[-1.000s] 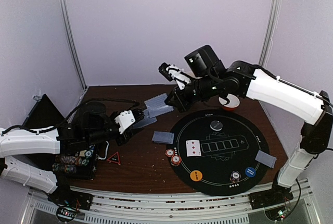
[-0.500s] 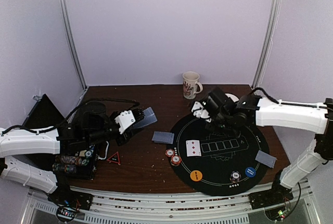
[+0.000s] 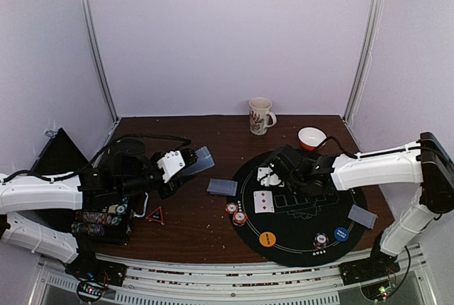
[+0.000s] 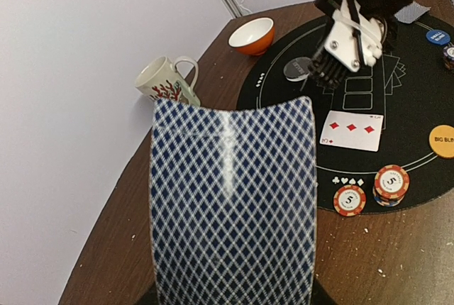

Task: Distribute texas hold em gaming equipment
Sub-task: Flop the poker card in the community card area.

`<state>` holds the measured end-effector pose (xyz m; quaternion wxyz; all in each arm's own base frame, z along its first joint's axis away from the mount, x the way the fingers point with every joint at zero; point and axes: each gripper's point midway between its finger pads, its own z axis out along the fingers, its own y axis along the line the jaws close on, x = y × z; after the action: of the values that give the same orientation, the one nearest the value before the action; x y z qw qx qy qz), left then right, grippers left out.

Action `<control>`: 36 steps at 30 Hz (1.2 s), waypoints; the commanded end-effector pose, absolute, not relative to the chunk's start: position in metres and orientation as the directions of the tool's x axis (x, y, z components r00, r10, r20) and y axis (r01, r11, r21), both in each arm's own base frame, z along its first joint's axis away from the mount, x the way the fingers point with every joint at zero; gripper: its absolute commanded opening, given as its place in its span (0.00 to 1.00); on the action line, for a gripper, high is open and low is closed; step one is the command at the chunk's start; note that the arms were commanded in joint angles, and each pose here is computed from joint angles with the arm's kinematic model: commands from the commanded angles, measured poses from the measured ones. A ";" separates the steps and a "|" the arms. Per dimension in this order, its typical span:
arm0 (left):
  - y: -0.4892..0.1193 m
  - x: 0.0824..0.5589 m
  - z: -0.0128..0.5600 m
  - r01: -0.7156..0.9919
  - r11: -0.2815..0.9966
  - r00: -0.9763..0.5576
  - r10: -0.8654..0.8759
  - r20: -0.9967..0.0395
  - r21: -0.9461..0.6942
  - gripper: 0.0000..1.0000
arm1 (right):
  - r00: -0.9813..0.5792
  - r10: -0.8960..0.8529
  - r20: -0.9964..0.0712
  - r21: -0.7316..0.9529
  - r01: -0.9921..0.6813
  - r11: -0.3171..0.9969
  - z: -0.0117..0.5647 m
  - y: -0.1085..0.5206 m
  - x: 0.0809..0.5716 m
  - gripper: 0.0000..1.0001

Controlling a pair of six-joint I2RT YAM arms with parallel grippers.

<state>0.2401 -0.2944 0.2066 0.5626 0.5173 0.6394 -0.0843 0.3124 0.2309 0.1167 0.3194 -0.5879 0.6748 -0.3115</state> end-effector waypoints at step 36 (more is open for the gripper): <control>-0.299 0.245 0.223 0.735 0.479 0.198 0.525 -0.828 0.480 0.41 | -0.032 -0.999 0.027 -0.346 -0.938 0.021 0.007 0.227 0.230 0.03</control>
<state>0.2401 -0.2945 0.2062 0.5621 0.5175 0.6396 -0.0842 0.2515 0.2375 0.0192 0.1653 -0.6737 0.7030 -0.1569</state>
